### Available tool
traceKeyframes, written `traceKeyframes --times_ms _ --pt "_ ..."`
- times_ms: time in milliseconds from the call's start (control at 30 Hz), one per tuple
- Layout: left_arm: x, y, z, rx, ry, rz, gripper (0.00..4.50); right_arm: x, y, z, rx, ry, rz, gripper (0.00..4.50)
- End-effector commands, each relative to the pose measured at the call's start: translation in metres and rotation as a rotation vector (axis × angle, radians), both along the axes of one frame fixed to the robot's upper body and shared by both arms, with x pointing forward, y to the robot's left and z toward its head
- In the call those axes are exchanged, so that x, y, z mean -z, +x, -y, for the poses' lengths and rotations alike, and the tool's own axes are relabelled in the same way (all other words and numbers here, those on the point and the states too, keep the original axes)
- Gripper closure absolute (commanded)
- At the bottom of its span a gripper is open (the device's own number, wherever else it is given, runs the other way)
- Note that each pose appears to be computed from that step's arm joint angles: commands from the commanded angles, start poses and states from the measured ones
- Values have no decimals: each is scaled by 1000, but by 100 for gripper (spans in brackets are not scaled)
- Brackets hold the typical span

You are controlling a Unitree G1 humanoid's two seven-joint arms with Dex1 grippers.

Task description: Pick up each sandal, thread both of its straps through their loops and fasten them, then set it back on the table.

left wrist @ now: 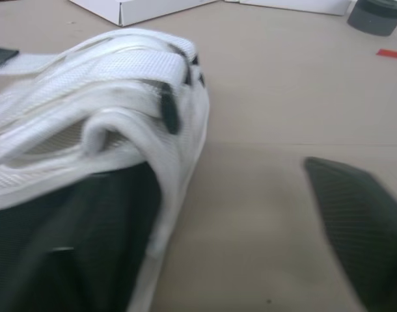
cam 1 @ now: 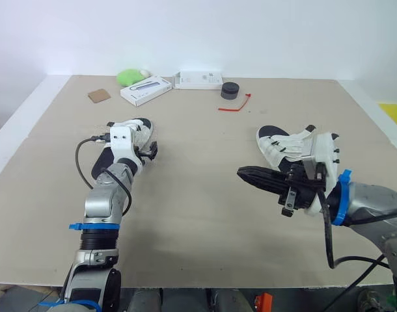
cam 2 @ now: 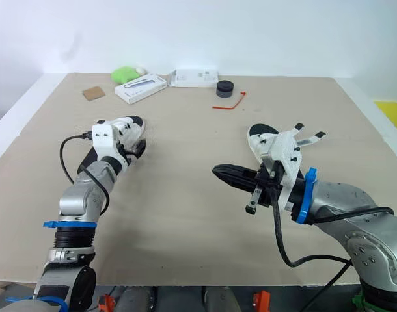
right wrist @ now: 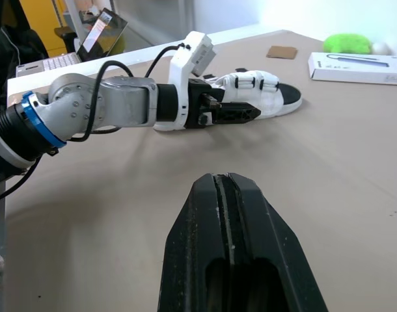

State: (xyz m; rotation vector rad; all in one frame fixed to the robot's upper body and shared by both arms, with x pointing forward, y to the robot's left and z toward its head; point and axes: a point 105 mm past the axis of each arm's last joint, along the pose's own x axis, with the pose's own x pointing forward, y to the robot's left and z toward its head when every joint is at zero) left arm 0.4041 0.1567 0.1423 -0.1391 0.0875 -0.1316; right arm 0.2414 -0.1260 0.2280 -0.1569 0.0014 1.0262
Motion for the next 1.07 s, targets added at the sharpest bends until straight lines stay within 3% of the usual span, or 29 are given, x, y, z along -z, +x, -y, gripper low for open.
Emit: traceKeyframes --times_ms 33,167,400,467,500,600,667,867,1067 --pt "-18 -1 -2 -4 -9 54 6 -11 -3 2 1 3 54 450" --pt "-19 -38 -34 -56 12 -28 6 -11 7 8 21 -2 44 450" --pt "-45 -81 -45 -9 64 41 6 -17 15 12 2 6 53 450" --pt "-58 -94 -34 111 56 126 6 -18 16 14 -1 10 53 450" --pt "-62 -108 -19 267 18 149 6 -19 17 15 -1 11 52 450" --pt "-66 -152 7 637 -73 173 6 -15 14 20 -8 15 34 450" --pt "-62 -169 5 731 -99 144 6 -8 11 22 -10 5 12 450" --pt "-25 -179 -43 633 -99 -109 6 36 -8 32 36 14 -142 450" --pt "-15 -179 -61 608 -88 -166 6 47 -18 38 91 29 -177 450"
